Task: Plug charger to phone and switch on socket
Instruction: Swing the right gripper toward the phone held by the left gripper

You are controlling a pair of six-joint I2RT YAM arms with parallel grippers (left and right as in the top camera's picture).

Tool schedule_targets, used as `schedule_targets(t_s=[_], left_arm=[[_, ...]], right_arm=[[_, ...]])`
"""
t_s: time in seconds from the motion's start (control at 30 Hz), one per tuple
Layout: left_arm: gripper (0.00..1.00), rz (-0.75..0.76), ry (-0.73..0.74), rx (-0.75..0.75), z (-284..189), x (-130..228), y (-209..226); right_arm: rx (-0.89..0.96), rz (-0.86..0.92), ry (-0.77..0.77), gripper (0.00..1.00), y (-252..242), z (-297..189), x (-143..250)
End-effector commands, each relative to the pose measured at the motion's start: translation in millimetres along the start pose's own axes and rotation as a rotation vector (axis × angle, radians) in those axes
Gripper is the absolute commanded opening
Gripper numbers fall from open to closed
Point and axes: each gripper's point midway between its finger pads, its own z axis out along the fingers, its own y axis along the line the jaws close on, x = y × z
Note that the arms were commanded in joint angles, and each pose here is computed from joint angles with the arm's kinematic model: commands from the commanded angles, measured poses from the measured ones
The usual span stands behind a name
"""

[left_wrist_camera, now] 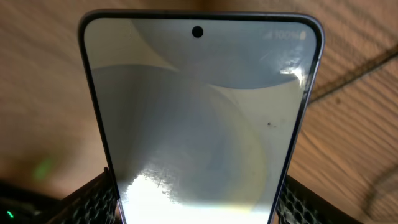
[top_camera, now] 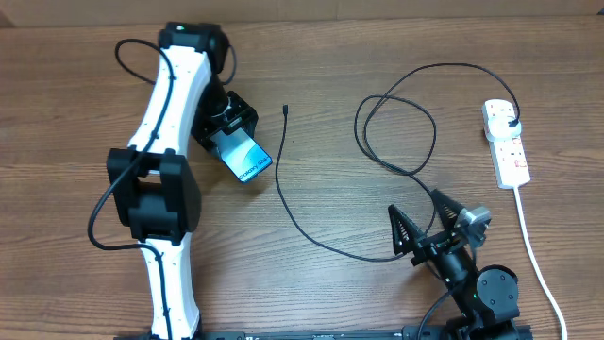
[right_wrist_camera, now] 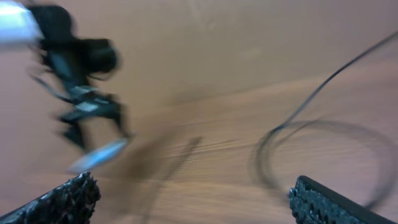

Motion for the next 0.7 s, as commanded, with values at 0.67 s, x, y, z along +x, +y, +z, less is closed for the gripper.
schedule_targets(t_s=[0.67], left_arm=[[0.04, 0.044, -0.065, 0.199, -9, 23, -75]], right_arm=[[-0.285, 0.508, 0.215, 0.98, 55, -3, 19]])
